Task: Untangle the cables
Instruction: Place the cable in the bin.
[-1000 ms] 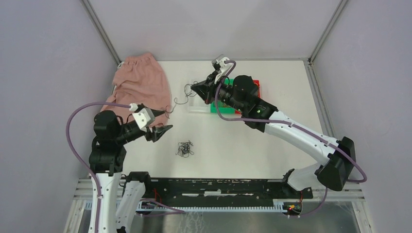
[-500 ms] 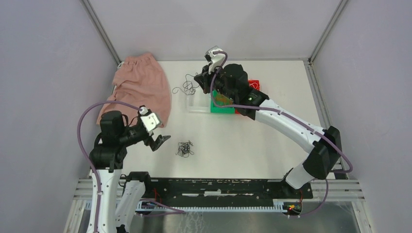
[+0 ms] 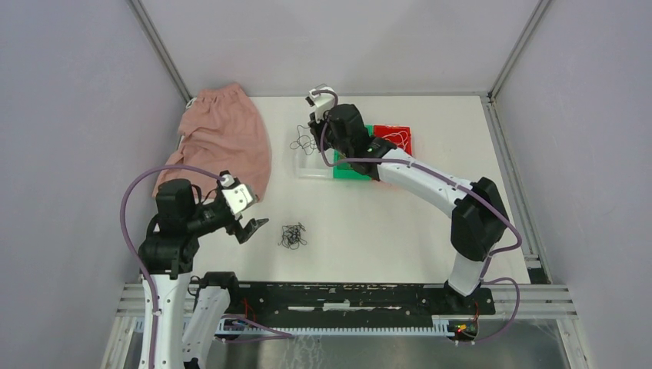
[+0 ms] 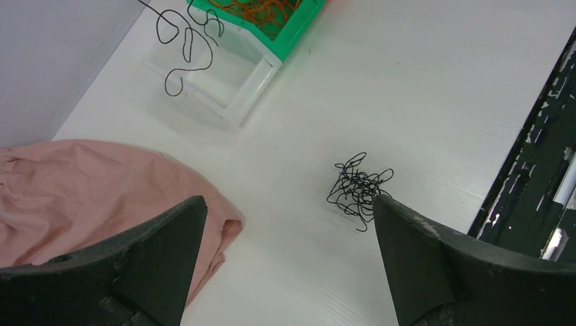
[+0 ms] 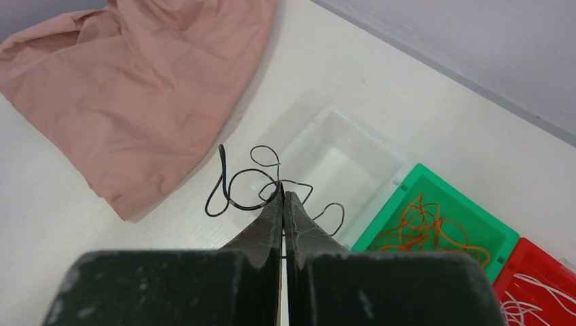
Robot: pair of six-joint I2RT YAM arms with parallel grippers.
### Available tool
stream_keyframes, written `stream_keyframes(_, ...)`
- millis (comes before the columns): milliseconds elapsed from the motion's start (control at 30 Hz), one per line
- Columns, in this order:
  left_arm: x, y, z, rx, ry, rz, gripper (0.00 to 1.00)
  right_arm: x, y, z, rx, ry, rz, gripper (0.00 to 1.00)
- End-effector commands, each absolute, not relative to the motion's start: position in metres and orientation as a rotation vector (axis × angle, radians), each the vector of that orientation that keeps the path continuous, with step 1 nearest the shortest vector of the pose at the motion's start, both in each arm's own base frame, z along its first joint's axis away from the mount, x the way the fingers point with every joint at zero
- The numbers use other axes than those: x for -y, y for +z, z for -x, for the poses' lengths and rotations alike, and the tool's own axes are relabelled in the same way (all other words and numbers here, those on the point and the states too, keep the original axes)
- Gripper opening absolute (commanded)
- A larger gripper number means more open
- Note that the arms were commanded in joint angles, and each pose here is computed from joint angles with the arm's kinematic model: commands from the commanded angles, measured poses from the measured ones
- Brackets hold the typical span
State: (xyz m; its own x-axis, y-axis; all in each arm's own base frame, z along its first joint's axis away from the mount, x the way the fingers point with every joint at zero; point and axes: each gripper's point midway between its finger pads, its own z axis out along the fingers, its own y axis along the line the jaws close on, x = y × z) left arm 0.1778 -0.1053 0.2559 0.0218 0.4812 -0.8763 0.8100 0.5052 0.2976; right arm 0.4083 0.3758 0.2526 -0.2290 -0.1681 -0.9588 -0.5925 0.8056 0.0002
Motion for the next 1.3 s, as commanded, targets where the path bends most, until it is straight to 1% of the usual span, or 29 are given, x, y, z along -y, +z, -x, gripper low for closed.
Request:
stream_keyframes(0, 0.104, 0.266, -0.179, -1.563, -0.313, -1.170, 0.99, -0.364, 0.291, -0.428, -1.702, 0.402, 0.503, 0.01)
stream_keyframes(233, 0.106, 0.267, -0.179, -1.553, -0.325, -1.180, 0.99, -0.355, 0.280, -0.437, -1.730, 0.373, 0.487, 0.01)
stream_keyframes(467, 0.106, 0.266, -0.178, -1.547, -0.323, -1.188, 0.99, -0.343, 0.287, -0.439, -1.729, 0.383, 0.444, 0.01)
stream_keyframes(800, 0.111, 0.272, -0.176, -1.522, -0.349, -1.196, 0.99, -0.334, 0.288, -0.440, -1.709, 0.284, 0.548, 0.01)
stream_keyframes(900, 0.111, 0.274, -0.176, -1.518, -0.347, -1.195, 0.99, -0.339, 0.282, -0.445, -1.714, 0.287, 0.550, 0.01)
stream_keyframes(1133, 0.110, 0.276, -0.175, -1.516, -0.333, -1.203, 1.00, -0.368, 0.262, -0.455, -1.750, 0.395, 0.540, 0.01)
stream_keyframes(1267, 0.109, 0.277, -0.174, -1.512, -0.326, -1.211, 0.99, -0.362, 0.253, -0.459, -1.775, 0.360, 0.507, 0.01)
